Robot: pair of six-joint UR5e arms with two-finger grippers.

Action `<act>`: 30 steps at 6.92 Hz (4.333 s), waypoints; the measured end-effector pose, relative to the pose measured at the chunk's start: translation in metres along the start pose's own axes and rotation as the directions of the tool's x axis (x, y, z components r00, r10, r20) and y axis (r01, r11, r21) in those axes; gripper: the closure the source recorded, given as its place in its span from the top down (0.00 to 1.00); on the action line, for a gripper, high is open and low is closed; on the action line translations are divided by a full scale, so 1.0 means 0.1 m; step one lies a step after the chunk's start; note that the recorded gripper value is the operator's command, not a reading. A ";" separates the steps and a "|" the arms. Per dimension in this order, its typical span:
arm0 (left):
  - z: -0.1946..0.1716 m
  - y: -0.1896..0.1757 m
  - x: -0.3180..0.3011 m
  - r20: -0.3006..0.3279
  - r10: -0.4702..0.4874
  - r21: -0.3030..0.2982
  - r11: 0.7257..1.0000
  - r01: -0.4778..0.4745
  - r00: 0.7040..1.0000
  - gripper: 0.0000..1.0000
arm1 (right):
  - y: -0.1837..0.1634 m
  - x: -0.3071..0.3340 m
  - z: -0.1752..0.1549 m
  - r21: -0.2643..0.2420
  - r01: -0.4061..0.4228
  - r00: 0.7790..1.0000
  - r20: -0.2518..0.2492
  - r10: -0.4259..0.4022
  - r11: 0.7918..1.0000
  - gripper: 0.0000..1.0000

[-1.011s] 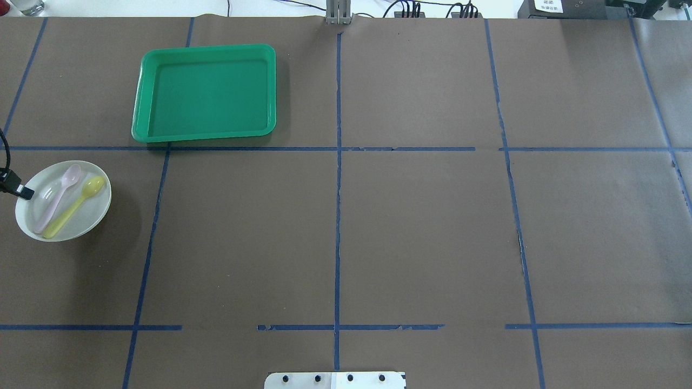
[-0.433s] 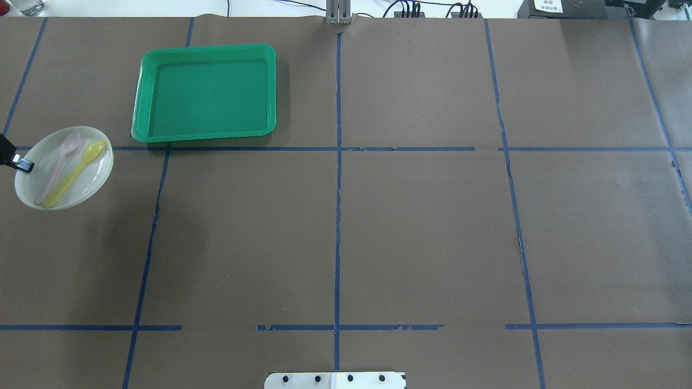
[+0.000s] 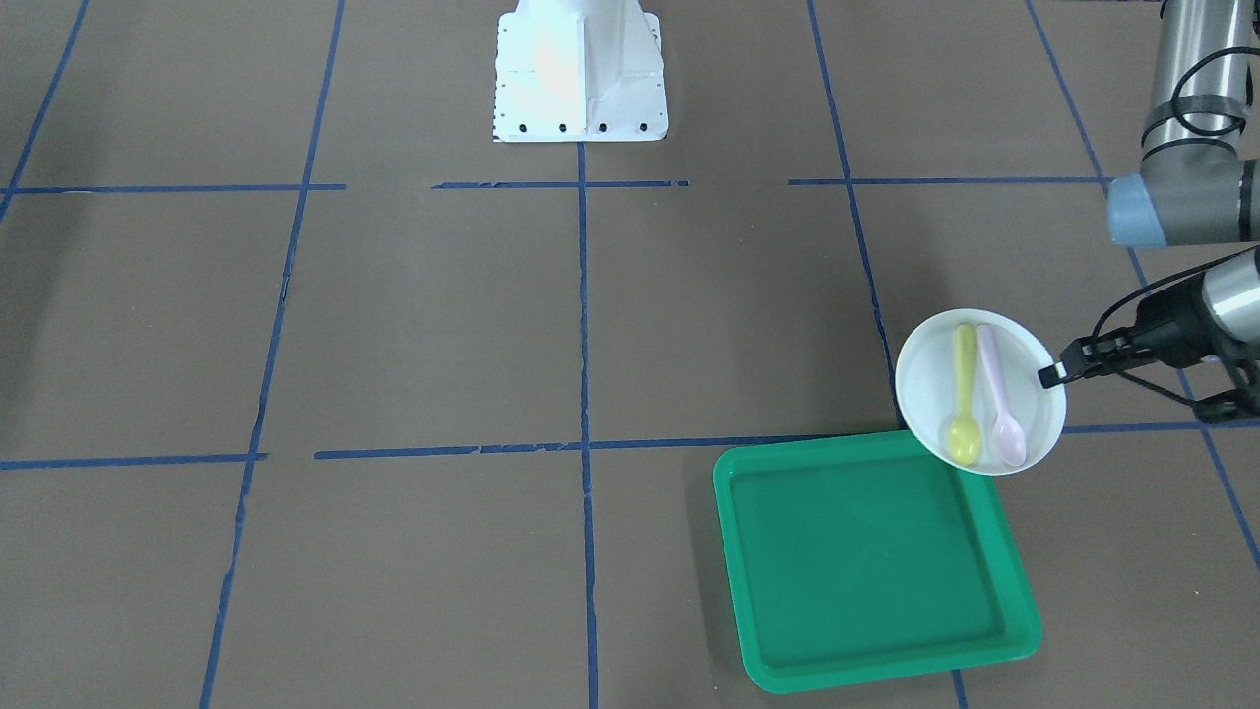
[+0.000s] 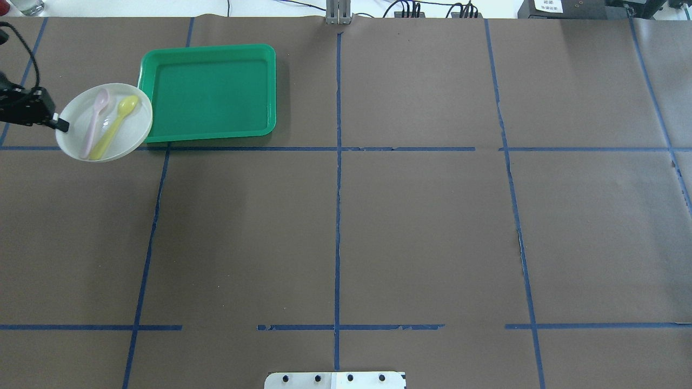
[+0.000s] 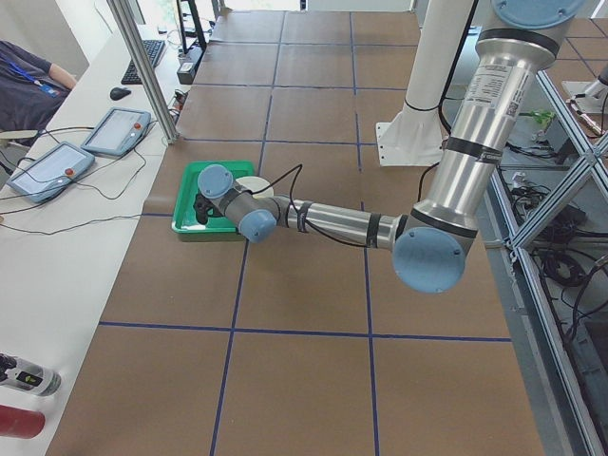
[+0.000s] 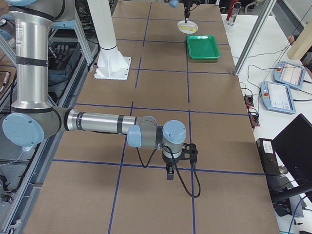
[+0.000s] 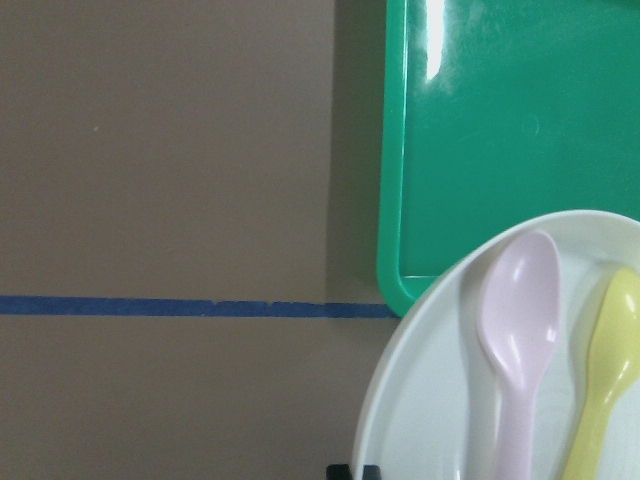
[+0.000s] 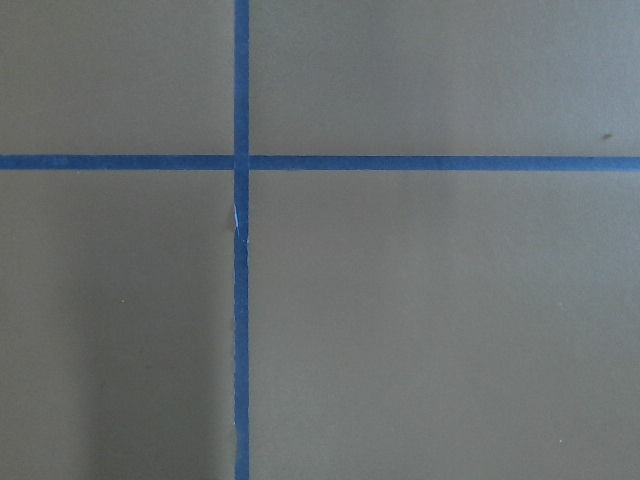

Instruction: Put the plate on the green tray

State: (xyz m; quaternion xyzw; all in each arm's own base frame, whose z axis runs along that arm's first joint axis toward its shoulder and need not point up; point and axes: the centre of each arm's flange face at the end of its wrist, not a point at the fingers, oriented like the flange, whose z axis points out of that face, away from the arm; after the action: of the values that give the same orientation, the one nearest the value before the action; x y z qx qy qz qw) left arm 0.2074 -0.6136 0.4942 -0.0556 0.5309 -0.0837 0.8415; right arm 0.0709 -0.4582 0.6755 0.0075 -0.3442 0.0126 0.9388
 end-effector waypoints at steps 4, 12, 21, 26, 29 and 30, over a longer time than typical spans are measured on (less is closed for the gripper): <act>0.69 -0.36 0.62 -0.047 -0.282 0.085 0.955 0.285 0.958 0.00 | 0.00 0.00 0.00 -0.001 0.000 1.000 0.000 0.000 1.000 1.00; 1.09 -0.39 0.80 -0.155 -0.391 0.204 0.886 0.417 0.907 1.00 | 0.00 0.00 0.00 -0.001 0.000 1.000 0.000 0.000 1.000 1.00; -0.57 0.01 0.78 -0.077 0.068 0.254 0.966 -0.046 0.995 1.00 | 0.00 0.00 0.00 -0.001 -0.001 1.000 0.000 0.001 1.000 1.00; -1.47 0.16 -0.28 0.239 0.370 0.221 0.880 -0.421 0.898 1.00 | 0.00 0.00 0.00 -0.001 -0.001 1.000 0.000 0.001 1.000 1.00; -1.86 0.18 -1.27 0.363 0.400 0.057 0.892 -0.449 0.841 1.00 | 0.00 0.00 0.00 -0.001 -0.001 1.000 0.000 0.001 1.000 1.00; -1.96 0.37 -1.75 0.377 0.398 0.019 0.900 -0.436 0.836 1.00 | 0.00 0.00 0.00 -0.001 -0.001 1.000 0.000 0.001 1.000 1.00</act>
State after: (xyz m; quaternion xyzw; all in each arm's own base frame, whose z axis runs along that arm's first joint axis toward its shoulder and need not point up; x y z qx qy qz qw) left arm -0.0404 -0.5436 0.5583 0.0908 0.3600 0.0860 0.9245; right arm 0.0709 -0.4582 0.6756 0.0069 -0.3442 0.0129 0.9388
